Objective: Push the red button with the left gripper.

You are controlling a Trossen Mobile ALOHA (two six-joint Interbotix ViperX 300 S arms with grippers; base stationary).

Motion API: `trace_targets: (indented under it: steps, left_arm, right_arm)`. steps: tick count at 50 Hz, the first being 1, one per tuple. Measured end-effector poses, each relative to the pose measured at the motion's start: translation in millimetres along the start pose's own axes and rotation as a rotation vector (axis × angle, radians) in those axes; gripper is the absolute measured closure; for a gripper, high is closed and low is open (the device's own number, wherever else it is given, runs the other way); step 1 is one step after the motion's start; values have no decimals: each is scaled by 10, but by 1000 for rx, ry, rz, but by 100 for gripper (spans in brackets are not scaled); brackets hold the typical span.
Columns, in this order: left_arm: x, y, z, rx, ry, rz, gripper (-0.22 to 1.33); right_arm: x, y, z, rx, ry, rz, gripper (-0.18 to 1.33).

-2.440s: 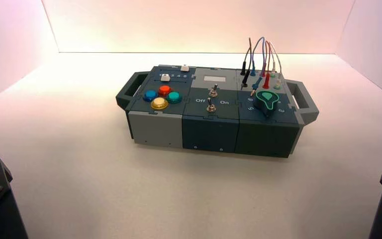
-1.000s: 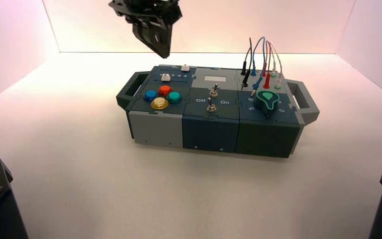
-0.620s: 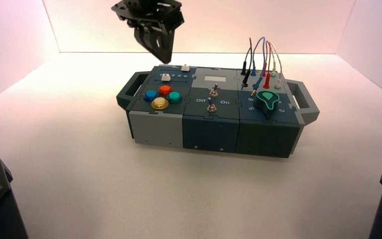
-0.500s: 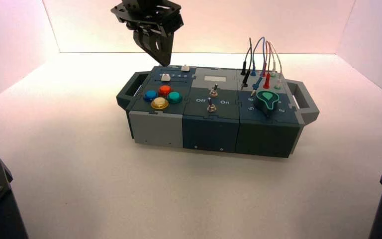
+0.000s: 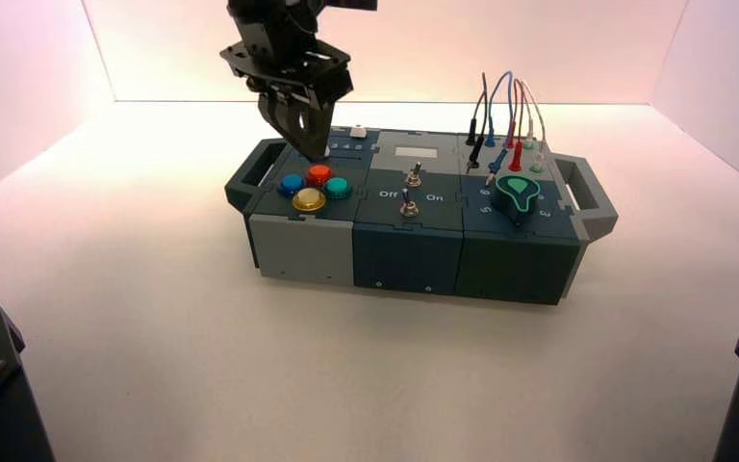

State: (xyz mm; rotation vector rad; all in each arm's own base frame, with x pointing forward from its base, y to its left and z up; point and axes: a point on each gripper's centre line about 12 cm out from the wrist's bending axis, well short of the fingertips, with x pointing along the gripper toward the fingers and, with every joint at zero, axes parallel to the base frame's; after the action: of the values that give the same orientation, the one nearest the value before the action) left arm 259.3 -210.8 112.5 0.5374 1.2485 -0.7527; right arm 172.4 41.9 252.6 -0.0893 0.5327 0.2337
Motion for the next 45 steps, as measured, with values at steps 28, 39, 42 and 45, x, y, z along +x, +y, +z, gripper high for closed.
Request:
trace_targets:
  steps: [28,39,42,45]
  left_arm:
    - [171,17,29,7,39,-7,128]
    - [164,18,41,15,39,-8,128]
    - [136,11,30,17,45,-11,128]
    - [105,3,10,19,55,-14,128]
  right_arm:
    - [-6,3,-5,1,3,1,129]
    - [-9,0,-5,0,3,0,129]
    - [-9,2,-5,1,3,1,129]
    - [-12,0,-4,2,2,0,129]
